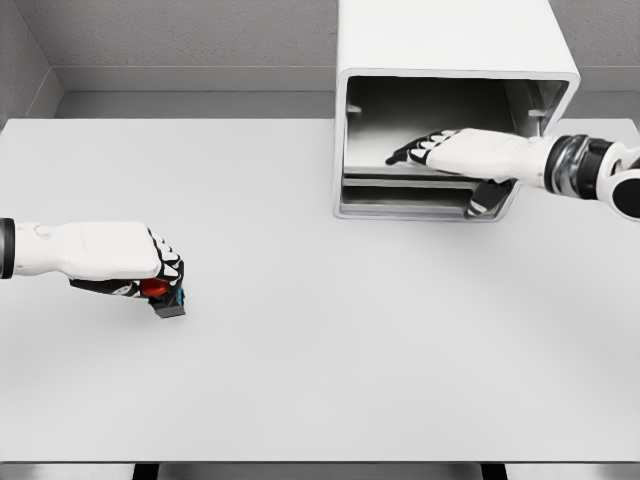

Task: Slide open multi-storey tabletop storage cabinets and put open load switch and slide close multi-storey tabletop storage cabinets

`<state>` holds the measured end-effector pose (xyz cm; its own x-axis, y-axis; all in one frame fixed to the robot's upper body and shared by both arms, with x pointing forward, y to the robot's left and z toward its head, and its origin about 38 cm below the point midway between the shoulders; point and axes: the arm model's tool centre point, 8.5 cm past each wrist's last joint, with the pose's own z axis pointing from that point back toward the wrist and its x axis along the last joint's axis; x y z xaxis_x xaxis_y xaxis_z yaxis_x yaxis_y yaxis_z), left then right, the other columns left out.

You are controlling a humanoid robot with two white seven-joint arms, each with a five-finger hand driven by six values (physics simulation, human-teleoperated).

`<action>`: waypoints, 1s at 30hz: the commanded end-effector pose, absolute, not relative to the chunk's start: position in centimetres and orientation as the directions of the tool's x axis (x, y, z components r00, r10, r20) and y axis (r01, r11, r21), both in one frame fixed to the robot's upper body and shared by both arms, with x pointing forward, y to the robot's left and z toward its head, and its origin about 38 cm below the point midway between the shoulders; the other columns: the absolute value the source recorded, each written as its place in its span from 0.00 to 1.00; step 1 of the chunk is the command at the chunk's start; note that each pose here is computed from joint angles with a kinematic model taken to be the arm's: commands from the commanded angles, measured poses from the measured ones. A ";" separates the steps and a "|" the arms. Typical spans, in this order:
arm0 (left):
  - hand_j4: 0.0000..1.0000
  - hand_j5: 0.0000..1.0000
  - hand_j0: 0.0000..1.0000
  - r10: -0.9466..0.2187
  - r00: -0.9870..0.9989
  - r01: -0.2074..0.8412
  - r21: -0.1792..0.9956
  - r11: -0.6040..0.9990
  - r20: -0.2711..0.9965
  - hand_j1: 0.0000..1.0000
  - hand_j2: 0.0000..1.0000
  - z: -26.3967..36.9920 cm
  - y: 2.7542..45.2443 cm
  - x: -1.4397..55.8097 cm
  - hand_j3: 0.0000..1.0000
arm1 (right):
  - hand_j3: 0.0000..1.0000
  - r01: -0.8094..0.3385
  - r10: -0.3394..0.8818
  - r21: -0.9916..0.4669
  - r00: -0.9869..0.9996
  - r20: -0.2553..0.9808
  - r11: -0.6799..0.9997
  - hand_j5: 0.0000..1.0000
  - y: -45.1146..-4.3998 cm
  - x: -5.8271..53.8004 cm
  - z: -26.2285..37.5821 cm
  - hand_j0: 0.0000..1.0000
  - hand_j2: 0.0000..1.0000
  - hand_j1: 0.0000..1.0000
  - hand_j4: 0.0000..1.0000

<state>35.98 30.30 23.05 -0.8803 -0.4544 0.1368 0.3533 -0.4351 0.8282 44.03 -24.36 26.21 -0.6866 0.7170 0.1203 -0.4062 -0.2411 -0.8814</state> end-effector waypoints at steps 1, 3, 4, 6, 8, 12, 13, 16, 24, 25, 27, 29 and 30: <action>0.40 0.40 0.40 -0.457 -0.878 0.357 0.829 -0.430 0.141 0.40 0.40 23.1 30.3 36.0 0.40 | 1.00 -0.393 0.690 -0.886 -0.713 0.124 -0.246 1.00 -24.1 43.5 26.7 1.00 1.00 1.00 1.00; 0.40 0.40 0.40 -0.457 -0.878 0.357 0.829 -0.430 0.141 0.40 0.40 23.1 30.3 36.0 0.40 | 1.00 -0.388 0.682 -0.887 -0.721 0.123 -0.249 1.00 -23.8 43.3 26.7 1.00 1.00 1.00 1.00; 0.40 0.40 0.40 -0.457 -0.878 0.357 0.829 -0.430 0.141 0.40 0.40 23.1 30.3 36.0 0.40 | 1.00 -0.378 0.663 -0.889 -0.739 0.122 -0.258 1.00 -23.4 42.9 26.7 1.00 1.00 1.00 1.00; 0.40 0.40 0.40 -0.457 -0.878 0.357 0.829 -0.430 0.141 0.40 0.40 23.1 30.3 36.0 0.40 | 1.00 -0.359 0.633 -0.893 -0.766 0.115 -0.272 1.00 -23.2 42.5 26.9 1.00 1.00 1.00 1.00; 0.40 0.40 0.40 -0.457 -0.878 0.357 0.829 -0.430 0.141 0.40 0.40 23.1 30.3 36.0 0.40 | 1.00 -0.343 0.614 -0.900 -0.781 0.115 -0.269 1.00 -23.4 42.1 27.1 1.00 1.00 1.00 1.00; 0.40 0.40 0.40 -0.458 -0.878 0.356 0.829 -0.430 0.140 0.40 0.40 23.1 30.4 36.0 0.40 | 1.00 -0.333 0.592 -0.901 -0.798 0.112 -0.277 1.00 -23.9 41.4 26.8 1.00 1.00 1.00 1.00; 0.40 0.40 0.40 -0.458 -0.878 0.356 0.829 -0.430 0.140 0.40 0.40 23.1 30.4 36.0 0.40 | 1.00 -0.325 0.579 -0.903 -0.808 0.110 -0.281 1.00 -23.6 41.1 26.9 1.00 1.00 1.00 1.00; 0.40 0.40 0.40 -0.458 -0.878 0.355 0.830 -0.430 0.139 0.40 0.40 23.2 30.4 36.0 0.40 | 1.00 -0.307 0.550 -0.904 -0.829 0.099 -0.299 1.00 -23.9 40.6 26.9 1.00 1.00 1.00 1.00; 0.40 0.40 0.40 -0.458 -0.878 0.356 0.829 -0.430 0.140 0.40 0.40 23.1 30.4 36.0 0.40 | 1.00 -0.289 0.511 -0.905 -0.854 0.096 -0.312 1.00 -24.6 39.8 26.6 1.00 1.00 1.00 1.00; 0.40 0.40 0.40 -0.458 -0.878 0.356 0.829 -0.430 0.140 0.40 0.40 23.1 30.4 36.0 0.40 | 1.00 -0.289 0.509 -0.904 -0.855 0.097 -0.314 1.00 -24.7 39.7 26.4 1.00 1.00 1.00 1.00; 0.40 0.40 0.40 -0.458 -0.878 0.356 0.829 -0.430 0.140 0.40 0.40 23.1 30.4 36.0 0.40 | 1.00 -0.290 0.507 -0.902 -0.857 0.095 -0.321 1.00 -25.1 39.5 26.4 1.00 1.00 1.00 1.00; 0.40 0.40 0.40 -0.458 -0.878 0.356 0.829 -0.430 0.140 0.40 0.40 23.1 30.4 36.0 0.40 | 1.00 -0.287 0.497 -0.901 -0.862 0.095 -0.325 1.00 -25.1 39.4 26.3 1.00 1.00 1.00 1.00; 0.40 0.40 0.40 -0.458 -0.878 0.356 0.829 -0.430 0.140 0.40 0.40 23.1 30.4 36.0 0.40 | 1.00 -0.292 0.504 -0.898 -0.858 0.095 -0.329 1.00 -25.4 39.3 26.2 1.00 1.00 1.00 1.00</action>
